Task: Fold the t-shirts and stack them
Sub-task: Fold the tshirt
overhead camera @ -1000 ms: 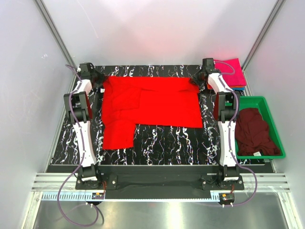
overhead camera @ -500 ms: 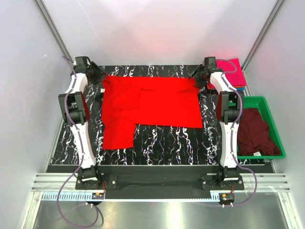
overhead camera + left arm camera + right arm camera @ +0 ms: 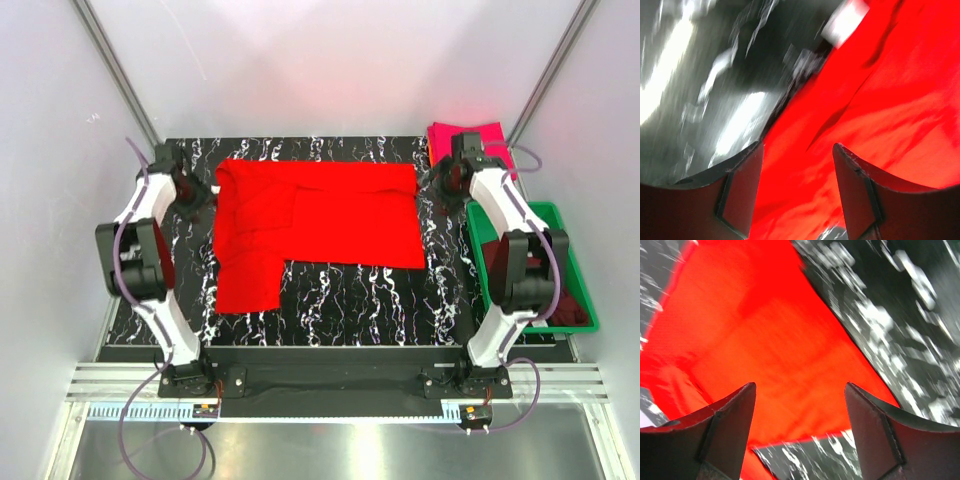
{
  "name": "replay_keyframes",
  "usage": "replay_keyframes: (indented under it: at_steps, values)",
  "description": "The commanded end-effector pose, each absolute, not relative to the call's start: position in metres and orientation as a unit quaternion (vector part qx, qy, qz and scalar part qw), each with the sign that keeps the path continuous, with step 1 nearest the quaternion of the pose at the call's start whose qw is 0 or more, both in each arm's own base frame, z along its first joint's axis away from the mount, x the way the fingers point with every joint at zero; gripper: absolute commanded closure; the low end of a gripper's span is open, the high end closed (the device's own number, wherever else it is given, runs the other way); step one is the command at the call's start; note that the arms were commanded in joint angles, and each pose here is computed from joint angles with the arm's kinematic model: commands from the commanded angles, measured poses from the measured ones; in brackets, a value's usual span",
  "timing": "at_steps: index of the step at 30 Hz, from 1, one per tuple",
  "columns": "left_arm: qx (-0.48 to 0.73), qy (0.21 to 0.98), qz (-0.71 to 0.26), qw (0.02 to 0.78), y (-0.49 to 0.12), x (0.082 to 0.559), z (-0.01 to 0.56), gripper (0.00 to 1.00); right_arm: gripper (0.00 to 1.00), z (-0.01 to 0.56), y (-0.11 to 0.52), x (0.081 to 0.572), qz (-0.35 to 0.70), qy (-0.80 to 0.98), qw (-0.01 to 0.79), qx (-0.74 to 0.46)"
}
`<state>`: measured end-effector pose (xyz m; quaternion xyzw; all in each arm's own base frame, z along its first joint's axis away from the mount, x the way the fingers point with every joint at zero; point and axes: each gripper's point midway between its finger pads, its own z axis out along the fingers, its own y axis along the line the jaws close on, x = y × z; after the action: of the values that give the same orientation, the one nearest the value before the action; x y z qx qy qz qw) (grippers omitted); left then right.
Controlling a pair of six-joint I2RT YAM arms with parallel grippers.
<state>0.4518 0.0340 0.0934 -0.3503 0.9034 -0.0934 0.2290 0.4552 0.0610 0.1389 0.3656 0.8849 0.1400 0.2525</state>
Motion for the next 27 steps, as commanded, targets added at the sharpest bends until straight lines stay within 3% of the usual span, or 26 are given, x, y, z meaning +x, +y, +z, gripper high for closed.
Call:
replay_keyframes:
  at_steps: [1, 5, 8, 11, 21, 27]
  values:
    - [-0.354, 0.906, -0.079, 0.219, 0.023, 0.401, 0.109, 0.37, 0.22, 0.116, 0.054, 0.407, 0.106, 0.881, 0.201, 0.415]
    - [-0.356, 0.911, -0.021, 0.209, 0.016, 0.331, 0.123, 0.38, 0.25, 0.087, 0.063, 0.374, 0.114, 0.882, 0.152, 0.432]
    - [-0.375, 0.907, -0.028, 0.190, 0.006, 0.287, 0.115, 0.45, 0.27, 0.091, 0.063, 0.366, 0.125, 0.877, 0.169, 0.431]
    - [-0.405, 0.900, 0.002, 0.163, 0.007, 0.245, 0.095, 0.43, 0.27, 0.087, 0.058, 0.353, 0.112, 0.878, 0.169, 0.433]
    - [-0.526, 0.844, -0.017, 0.103, -0.018, 0.183, 0.048, 0.44, 0.28, 0.084, 0.064, 0.343, 0.130, 0.874, 0.162, 0.439]
    - [-0.582, 0.807, -0.011, 0.104, -0.016, 0.179, 0.032, 0.44, 0.29, 0.088, 0.062, 0.346, 0.126, 0.875, 0.171, 0.435]
